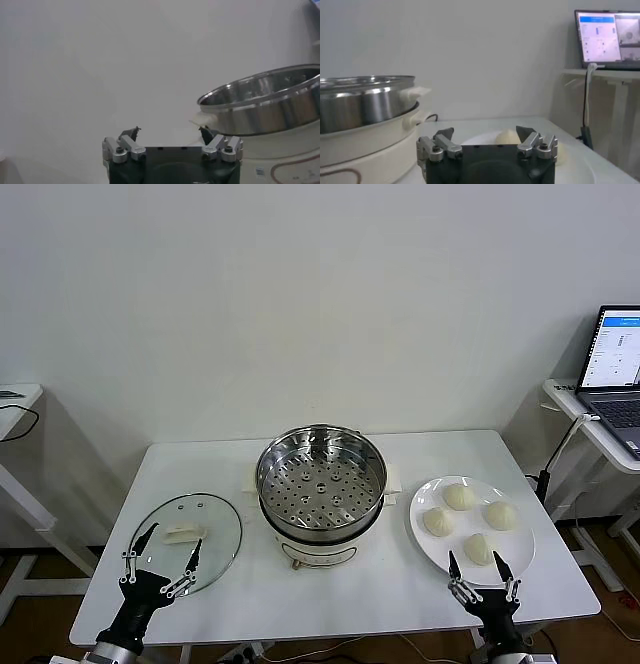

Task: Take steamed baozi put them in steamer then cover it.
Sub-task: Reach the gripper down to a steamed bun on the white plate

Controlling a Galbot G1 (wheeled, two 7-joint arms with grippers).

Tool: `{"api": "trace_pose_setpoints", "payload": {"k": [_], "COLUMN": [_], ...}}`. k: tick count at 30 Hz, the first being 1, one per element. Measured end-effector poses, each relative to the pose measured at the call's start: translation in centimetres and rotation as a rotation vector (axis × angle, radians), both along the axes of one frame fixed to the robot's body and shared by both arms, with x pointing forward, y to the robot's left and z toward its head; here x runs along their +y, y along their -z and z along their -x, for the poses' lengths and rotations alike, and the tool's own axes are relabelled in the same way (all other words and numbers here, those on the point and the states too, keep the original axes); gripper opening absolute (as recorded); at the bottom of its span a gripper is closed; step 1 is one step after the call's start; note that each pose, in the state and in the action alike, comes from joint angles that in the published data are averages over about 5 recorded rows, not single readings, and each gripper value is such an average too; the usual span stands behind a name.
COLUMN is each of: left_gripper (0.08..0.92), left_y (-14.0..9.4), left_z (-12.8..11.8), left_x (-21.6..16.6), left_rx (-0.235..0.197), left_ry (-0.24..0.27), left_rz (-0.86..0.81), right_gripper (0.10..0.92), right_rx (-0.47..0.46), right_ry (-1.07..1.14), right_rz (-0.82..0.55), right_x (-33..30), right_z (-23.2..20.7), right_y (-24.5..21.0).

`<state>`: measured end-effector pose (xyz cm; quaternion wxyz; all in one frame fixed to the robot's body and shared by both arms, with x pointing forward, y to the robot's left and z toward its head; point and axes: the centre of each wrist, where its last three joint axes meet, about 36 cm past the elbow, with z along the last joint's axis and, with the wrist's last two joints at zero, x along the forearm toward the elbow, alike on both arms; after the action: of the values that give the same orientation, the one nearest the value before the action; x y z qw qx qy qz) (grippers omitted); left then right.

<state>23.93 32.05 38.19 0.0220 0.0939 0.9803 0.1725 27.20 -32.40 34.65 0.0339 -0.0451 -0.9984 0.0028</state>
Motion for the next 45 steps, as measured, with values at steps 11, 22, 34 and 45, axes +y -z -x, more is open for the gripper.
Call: {"api": "trace_pose_setpoints", "payload": {"k": [11,22,34,45], "left_gripper": [0.823,0.823,0.823,0.823], "left_y": [-0.1,-0.7,-0.5,-0.4], "left_z": [0.4,0.7,1.0,1.4], "left_x": [0.1,0.0,-0.2,-0.2], "left_rx": [-0.003,-0.014,-0.017,-0.013], "left_ry": [-0.007,-0.009,-0.016,-0.029], "left_rz": [-0.005,-0.006,-0.003,-0.003], "right_gripper": [0.823,0.823,0.823,0.823], "right_rx": [-0.035,0.022,0.297,0.651], "right_ry": [0.042,-0.214,-0.85,-1.16], "right_rz": [0.006,0.114,0.563,0.902], "right_x": [-3.7,-9.8,-17.0,-17.3], "right_z": [-12.3,-25.1,-33.6,-37.3], "right_y": [-3.0,-6.7,-13.1,-15.7]}}
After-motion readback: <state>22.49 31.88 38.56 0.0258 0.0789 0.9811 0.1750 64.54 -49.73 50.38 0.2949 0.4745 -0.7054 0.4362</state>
